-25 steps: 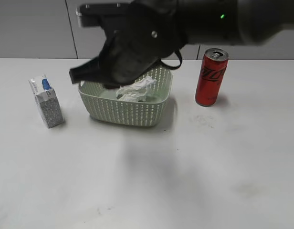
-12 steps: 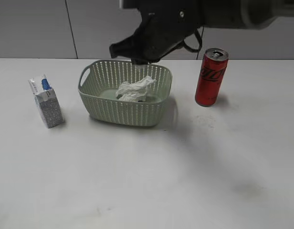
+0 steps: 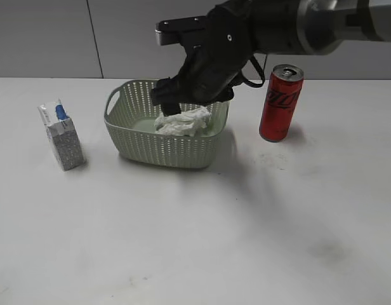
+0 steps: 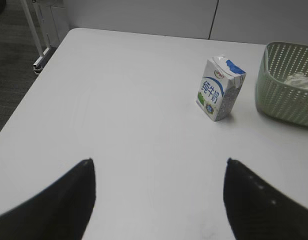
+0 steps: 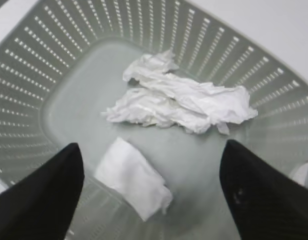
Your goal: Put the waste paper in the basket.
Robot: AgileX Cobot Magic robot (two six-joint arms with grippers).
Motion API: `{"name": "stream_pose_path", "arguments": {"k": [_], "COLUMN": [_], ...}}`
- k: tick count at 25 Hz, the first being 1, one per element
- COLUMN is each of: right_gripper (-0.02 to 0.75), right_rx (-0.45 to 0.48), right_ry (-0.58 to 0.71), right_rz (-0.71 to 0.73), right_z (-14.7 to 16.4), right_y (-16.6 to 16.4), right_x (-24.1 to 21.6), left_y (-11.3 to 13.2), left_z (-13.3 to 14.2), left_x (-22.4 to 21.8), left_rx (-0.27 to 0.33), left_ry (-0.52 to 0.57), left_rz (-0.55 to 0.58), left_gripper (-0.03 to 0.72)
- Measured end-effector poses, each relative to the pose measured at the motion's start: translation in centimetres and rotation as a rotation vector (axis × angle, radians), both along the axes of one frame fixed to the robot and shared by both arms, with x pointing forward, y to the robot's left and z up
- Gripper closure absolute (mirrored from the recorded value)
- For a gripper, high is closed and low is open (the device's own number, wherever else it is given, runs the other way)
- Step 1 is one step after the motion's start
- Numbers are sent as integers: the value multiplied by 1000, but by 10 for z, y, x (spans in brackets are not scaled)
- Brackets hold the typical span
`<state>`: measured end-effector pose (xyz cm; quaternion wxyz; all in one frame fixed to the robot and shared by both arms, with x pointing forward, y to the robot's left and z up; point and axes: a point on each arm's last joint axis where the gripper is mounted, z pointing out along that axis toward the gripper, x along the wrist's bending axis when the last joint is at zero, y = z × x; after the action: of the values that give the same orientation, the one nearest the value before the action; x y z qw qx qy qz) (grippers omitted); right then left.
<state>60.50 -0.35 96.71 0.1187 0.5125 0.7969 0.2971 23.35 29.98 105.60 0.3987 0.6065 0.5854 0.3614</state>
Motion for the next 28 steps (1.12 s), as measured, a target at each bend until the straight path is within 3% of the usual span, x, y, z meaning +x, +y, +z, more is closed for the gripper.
{"name": "stream_pose_path", "arguments": {"k": [3, 8, 12, 16, 21, 28], "right_gripper": [92, 97, 108, 123, 141, 145], "right_rx": [-34, -83, -89, -95, -102, -102], "right_ry": [26, -35, -6, 127, 149, 173], "right_rz": [4, 86, 4, -87, -227, -338], "right_z": [15, 82, 120, 117, 115, 114], "right_y": [1, -6, -54, -118, -184, -241], "right_x": [2, 20, 46, 68, 88, 92], "left_y": [0, 0, 0, 0, 0, 0], "left_z": [0, 0, 0, 0, 0, 0], "left_x": [0, 0, 0, 0, 0, 0], "left_rx": [0, -1, 0, 0, -1, 0], "left_ry": [0, 0, 0, 0, 0, 0], "left_rz": [0, 0, 0, 0, 0, 0], "left_gripper": [97, 97, 97, 97, 97, 97]}}
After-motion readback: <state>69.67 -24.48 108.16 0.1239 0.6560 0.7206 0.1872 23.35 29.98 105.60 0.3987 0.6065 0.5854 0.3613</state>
